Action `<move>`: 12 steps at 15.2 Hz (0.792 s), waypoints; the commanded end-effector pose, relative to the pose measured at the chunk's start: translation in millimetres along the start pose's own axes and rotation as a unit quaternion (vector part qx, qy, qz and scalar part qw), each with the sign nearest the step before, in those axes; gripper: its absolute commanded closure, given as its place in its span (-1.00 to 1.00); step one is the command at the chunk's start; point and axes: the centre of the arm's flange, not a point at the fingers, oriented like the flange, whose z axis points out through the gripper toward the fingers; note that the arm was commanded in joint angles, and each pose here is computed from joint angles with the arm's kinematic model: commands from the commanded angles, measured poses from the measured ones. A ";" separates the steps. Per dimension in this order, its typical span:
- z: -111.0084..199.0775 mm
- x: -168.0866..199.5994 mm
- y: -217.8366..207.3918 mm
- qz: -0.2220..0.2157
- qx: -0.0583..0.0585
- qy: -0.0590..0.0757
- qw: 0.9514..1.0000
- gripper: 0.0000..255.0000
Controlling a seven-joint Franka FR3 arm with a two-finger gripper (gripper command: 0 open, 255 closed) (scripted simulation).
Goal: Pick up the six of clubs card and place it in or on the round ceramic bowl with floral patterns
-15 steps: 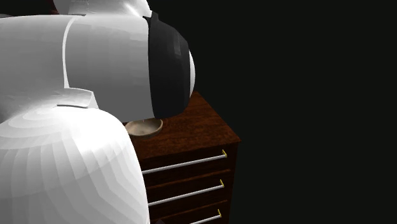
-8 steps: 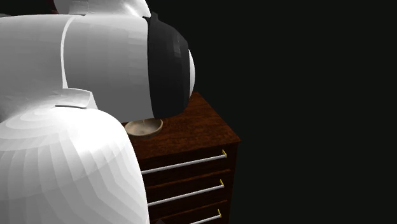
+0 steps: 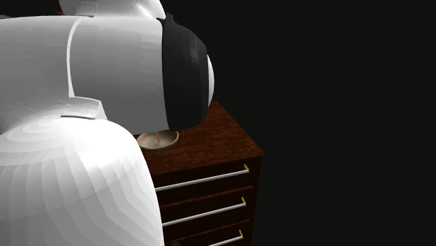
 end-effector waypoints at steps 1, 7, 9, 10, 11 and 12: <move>-13.1 0.0 0.0 0.000 0.000 0.000 1.000 -1.00; -49.9 0.0 0.0 0.000 0.000 0.000 1.000 -1.00; -49.9 0.0 0.0 0.000 0.000 0.000 1.000 -1.00; -49.9 0.0 0.0 0.000 0.000 0.000 1.000 -1.00; -49.9 0.0 0.0 0.000 0.000 0.000 1.000 -1.00; -49.9 0.0 0.0 0.000 0.000 0.000 1.000 -1.00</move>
